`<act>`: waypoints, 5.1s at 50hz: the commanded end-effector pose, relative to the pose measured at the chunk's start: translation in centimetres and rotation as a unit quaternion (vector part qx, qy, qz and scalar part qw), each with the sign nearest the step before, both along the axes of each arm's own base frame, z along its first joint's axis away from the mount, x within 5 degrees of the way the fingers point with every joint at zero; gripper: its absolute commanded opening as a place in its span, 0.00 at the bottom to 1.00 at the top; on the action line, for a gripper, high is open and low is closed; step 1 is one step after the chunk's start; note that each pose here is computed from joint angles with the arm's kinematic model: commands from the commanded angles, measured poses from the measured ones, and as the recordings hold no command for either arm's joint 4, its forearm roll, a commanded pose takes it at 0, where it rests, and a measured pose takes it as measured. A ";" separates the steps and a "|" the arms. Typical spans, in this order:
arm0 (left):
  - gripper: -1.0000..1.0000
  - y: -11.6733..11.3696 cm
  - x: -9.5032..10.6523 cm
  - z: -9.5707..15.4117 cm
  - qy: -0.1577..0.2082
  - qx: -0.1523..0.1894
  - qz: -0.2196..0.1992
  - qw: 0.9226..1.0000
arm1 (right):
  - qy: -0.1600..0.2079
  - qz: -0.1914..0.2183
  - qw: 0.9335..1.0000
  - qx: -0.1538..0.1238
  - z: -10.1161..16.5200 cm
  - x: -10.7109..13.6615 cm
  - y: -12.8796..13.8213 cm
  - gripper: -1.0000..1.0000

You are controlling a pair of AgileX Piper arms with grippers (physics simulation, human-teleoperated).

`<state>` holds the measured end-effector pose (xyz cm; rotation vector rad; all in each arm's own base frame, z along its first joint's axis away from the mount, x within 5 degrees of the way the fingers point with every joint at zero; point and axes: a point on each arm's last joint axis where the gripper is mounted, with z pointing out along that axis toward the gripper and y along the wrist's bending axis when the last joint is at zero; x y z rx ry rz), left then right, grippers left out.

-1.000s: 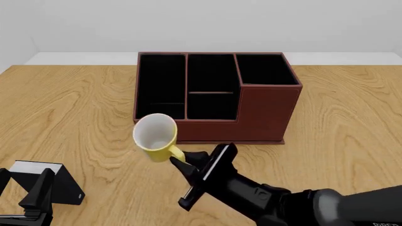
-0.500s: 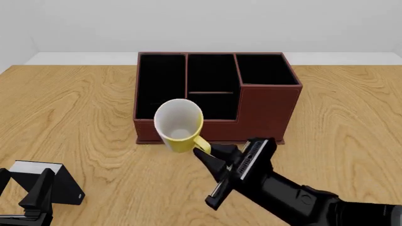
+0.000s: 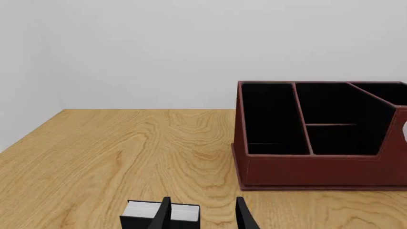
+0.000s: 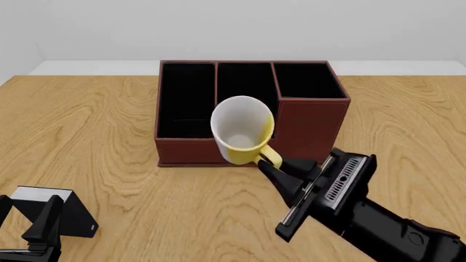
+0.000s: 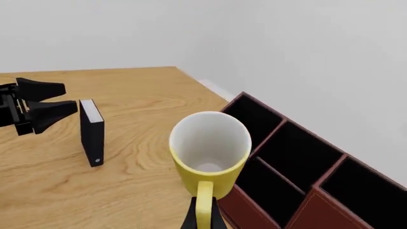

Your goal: Pick up the yellow and white mug and place it to the right of the caddy.

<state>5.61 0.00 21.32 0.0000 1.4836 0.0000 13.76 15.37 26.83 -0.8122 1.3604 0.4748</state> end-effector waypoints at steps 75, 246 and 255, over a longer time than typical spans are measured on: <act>1.00 0.0 0.0 0.0 0.000 0.000 0.000 1.000 | -0.075 -0.106 0.991 0.032 5.7 -4.3 -8.4 0.00; 1.00 0.0 0.0 0.0 0.000 0.000 0.000 1.000 | -0.029 -0.370 0.926 0.074 4.7 -0.8 -14.4 0.00; 1.00 0.0 0.0 0.0 0.000 0.000 0.000 1.000 | -0.025 -0.373 0.925 0.071 4.1 -0.2 -14.5 0.00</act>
